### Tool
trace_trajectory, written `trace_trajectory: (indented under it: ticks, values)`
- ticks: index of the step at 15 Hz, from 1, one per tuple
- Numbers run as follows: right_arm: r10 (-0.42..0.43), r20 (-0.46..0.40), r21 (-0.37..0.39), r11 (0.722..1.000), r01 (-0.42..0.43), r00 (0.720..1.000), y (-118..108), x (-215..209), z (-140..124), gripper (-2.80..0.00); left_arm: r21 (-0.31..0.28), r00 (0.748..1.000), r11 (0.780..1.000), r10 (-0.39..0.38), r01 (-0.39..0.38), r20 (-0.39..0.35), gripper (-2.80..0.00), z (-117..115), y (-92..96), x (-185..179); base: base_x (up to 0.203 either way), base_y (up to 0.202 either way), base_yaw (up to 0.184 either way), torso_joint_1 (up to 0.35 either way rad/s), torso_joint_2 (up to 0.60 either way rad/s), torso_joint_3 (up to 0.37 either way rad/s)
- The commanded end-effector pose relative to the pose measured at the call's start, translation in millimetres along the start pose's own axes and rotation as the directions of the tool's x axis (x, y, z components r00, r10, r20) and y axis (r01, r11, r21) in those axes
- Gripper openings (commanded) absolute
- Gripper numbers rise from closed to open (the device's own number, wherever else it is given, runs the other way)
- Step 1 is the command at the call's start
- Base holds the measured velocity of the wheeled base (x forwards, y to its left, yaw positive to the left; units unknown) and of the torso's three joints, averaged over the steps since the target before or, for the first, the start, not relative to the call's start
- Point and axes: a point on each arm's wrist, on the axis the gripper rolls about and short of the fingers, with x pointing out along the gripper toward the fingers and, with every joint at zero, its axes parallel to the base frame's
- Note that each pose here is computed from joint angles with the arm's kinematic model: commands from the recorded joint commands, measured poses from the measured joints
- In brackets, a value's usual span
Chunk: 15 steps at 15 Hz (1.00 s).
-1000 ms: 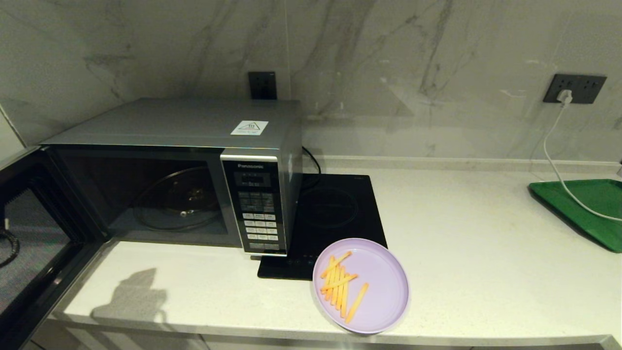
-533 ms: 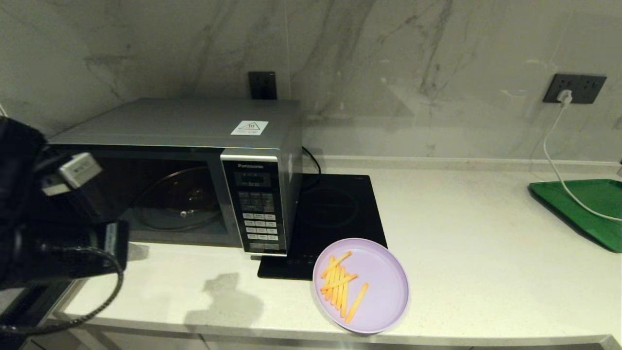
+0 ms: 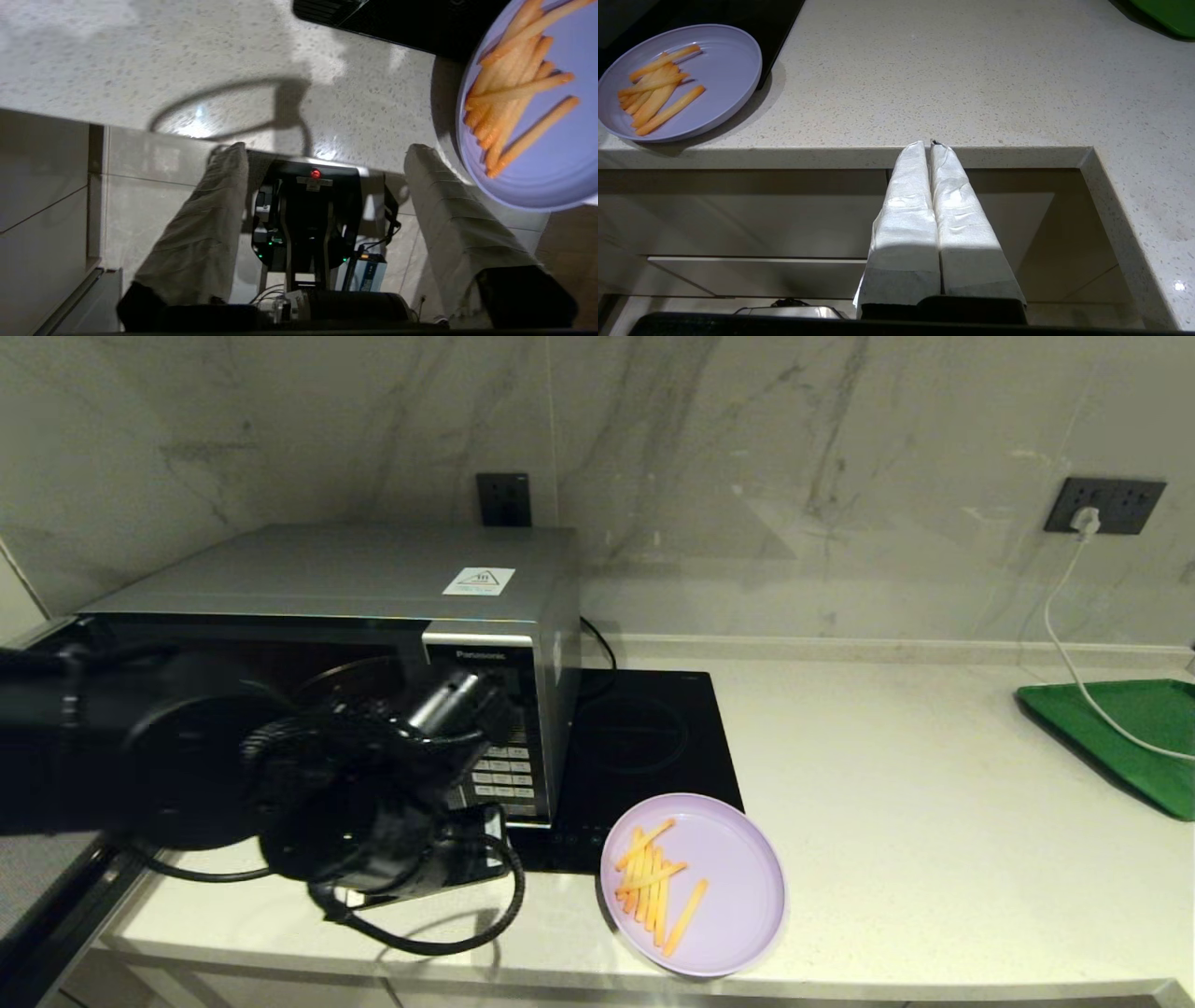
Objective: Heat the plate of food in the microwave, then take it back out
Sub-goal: Put the plate in the microwave oven
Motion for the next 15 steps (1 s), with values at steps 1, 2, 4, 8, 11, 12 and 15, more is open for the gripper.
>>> trace_trajectory:
  ticks: [1, 2, 4, 8, 11, 12, 15]
  values:
    - [0.000, -0.001, 0.001, 1.000, 0.000, 1.000, 0, 0, 0, -2.80, 0.036, 0.997, 0.998, 0.061, -0.059, -0.054, 0.00, -1, -29.5, 47, 0.000, 0.000, 0.000, 0.000, 0.00, 0.000]
    - [0.000, -0.001, 0.001, 1.000, 0.000, 1.000, 0, 0, 0, -2.80, 0.039, 0.996, 0.997, 0.065, -0.063, -0.056, 0.00, 0, -36.7, 57, 0.000, 0.000, 0.000, 0.000, 0.00, 0.000]
    - [0.000, -0.001, 0.001, 1.000, 0.000, 1.000, 0, 0, 0, -2.80, 0.038, 0.998, 0.998, 0.053, -0.051, -0.044, 0.00, 7, -52.1, 70, 0.000, 0.000, 0.000, 0.000, 0.00, 0.000]
    - [0.000, -0.001, 0.001, 1.000, 0.000, 1.000, 0, 0, 0, -2.80, 0.049, 0.998, 0.997, 0.056, -0.055, -0.025, 0.00, 14, -68.3, 88, 0.000, 0.000, 0.000, 0.000, 0.00, 0.000]
    - [0.000, -0.001, 0.001, 1.000, 0.000, 1.000, 0, 0, 0, -2.80, 0.104, 0.992, 0.987, 0.123, -0.123, 0.005, 0.00, 4, -74.4, 102, 0.000, 0.000, 0.000, 0.000, 0.00, 0.000]
    - [0.000, -0.001, 0.001, 1.000, 0.000, 1.000, 0, 0, 0, -2.80, 0.112, 0.992, 0.986, 0.127, -0.127, 0.004, 0.00, 3, -75.0, 103, 0.000, 0.000, 0.000, 0.000, 0.00, 0.000]
    - [0.000, -0.001, 0.001, 1.000, 0.000, 1.000, 0, 0, 0, -2.80, 0.127, 0.990, 0.982, 0.138, -0.137, -0.004, 0.00, 0, -75.0, 108, 0.000, 0.000, 0.000, 0.000, 0.00, 0.000]
